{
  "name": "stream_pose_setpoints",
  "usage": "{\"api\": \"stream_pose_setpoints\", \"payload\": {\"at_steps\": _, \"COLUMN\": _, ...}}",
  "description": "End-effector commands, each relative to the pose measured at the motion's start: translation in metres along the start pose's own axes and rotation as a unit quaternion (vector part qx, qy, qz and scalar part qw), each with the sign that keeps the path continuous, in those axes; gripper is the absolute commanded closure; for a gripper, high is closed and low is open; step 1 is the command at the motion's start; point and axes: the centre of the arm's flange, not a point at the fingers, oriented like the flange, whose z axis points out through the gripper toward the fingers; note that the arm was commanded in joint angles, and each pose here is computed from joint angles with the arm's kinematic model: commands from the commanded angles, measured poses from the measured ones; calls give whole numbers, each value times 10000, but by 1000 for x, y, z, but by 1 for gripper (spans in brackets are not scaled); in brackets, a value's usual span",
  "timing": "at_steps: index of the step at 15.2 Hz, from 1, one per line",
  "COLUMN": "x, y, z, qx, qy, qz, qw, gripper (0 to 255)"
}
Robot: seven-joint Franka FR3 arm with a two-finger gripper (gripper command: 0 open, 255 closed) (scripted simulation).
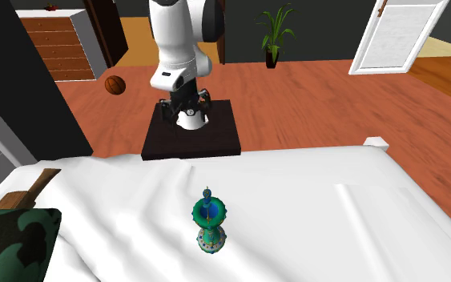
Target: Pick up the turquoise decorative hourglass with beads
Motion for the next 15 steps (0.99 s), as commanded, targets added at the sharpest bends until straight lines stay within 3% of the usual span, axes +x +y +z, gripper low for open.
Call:
{"api": "stream_pose_setpoints", "payload": {"at_steps": 1, "x": 23, "y": 3, "z": 12, "qx": -19, "qy": 19, "qz": -135, "qw": 9999, "gripper": 0}}
{"api": "stream_pose_setpoints", "payload": {"at_steps": 15, "x": 184, "y": 17, "z": 70, "qx": -138, "qy": 130, "qz": -1000, "qw": 9948, "gripper": 0}}
